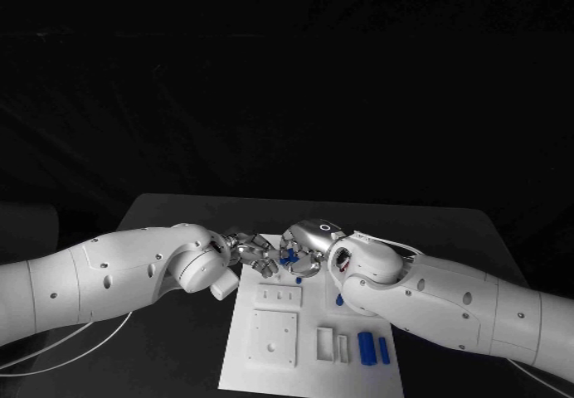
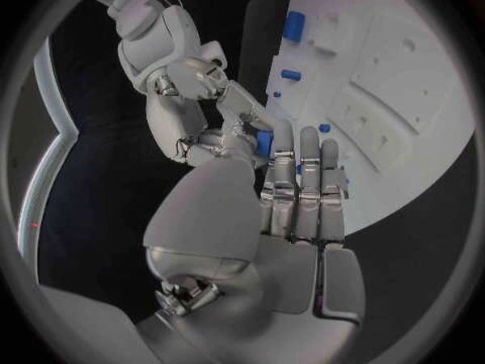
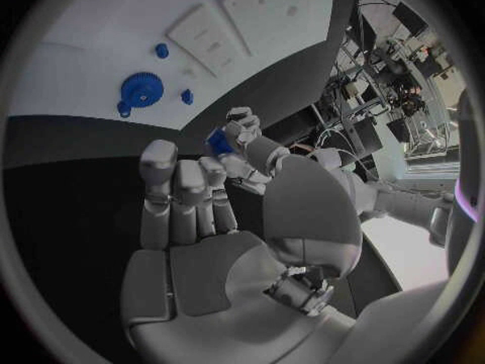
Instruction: Assemble the parts on the task board
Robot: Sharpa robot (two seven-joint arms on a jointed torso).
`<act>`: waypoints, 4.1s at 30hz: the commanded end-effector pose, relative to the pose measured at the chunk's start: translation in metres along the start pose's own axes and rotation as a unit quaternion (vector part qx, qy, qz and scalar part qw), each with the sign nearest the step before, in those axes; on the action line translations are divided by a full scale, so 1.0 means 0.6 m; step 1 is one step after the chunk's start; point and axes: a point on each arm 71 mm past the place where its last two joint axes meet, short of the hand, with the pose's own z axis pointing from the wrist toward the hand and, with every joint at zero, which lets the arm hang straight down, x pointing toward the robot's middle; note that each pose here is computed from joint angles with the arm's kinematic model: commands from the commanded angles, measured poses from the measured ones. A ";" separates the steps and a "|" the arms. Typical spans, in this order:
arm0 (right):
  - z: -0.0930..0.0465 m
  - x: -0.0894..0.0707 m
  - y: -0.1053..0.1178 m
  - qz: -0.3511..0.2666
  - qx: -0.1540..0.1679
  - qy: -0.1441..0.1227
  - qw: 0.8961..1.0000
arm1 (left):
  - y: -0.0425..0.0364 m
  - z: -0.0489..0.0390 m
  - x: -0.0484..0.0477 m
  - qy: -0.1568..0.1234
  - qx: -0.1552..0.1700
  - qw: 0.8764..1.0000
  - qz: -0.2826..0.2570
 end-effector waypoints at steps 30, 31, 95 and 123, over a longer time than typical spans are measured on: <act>0.002 0.009 0.016 -0.005 -0.015 0.012 1.000 | -0.009 0.001 0.011 0.016 0.001 0.999 -0.040; 0.002 0.009 0.016 -0.005 -0.015 0.012 1.000 | -0.009 0.001 0.011 0.017 0.001 0.999 -0.040; -0.007 -0.002 -0.026 0.023 0.005 -0.040 0.999 | 0.000 0.002 0.006 0.017 -0.011 1.000 -0.002; -0.066 -0.124 -0.281 0.271 0.117 -0.174 0.940 | 0.004 0.008 -0.011 -0.040 -0.069 0.970 0.231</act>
